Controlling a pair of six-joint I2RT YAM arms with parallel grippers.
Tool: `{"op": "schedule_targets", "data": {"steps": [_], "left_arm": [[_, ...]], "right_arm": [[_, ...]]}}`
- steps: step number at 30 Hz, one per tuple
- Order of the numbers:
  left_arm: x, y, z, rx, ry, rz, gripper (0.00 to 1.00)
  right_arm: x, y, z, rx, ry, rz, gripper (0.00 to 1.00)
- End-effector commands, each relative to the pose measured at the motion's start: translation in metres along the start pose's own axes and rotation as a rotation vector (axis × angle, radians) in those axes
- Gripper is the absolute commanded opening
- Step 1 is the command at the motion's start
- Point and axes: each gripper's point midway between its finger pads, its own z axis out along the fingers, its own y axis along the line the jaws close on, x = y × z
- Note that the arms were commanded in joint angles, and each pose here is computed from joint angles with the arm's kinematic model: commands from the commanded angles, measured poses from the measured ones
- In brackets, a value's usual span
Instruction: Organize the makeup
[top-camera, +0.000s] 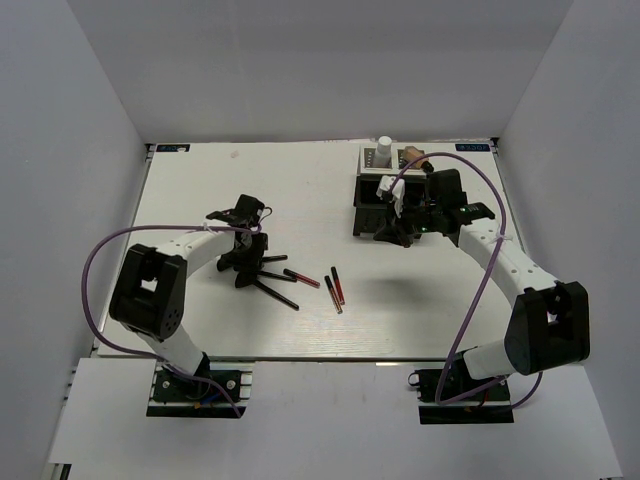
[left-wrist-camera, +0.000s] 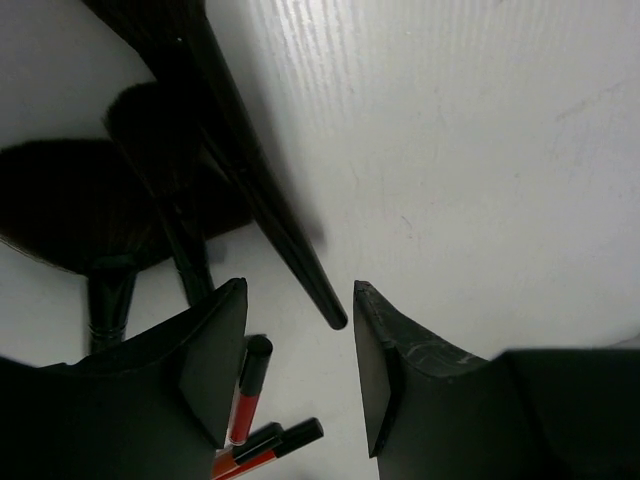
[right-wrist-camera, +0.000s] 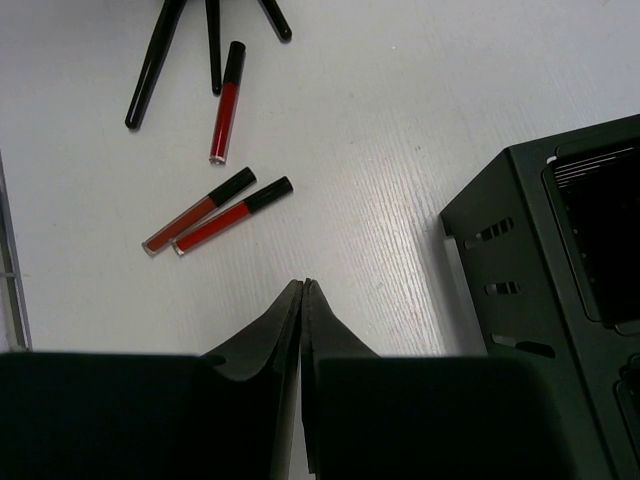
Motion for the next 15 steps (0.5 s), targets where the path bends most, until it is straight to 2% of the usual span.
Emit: {"op": "schedule_targets", "data": {"steps": [1, 10, 15], "left_arm": [[-0.006, -0.001, -0.002, -0.016, -0.027, -0.013, 0.57], [-0.018, -0.015, 0.019, -0.041, -0.054, -0.038, 0.55], [-0.025, -0.018, 0.026, -0.074, -0.070, -0.026, 0.44]], "right_arm": [[-0.010, -0.003, -0.006, 0.030, -0.026, -0.028, 0.07], [-0.009, -0.001, -0.010, 0.046, -0.016, -0.031, 0.07], [-0.010, -0.001, -0.012, 0.059, -0.020, -0.029, 0.07]]}}
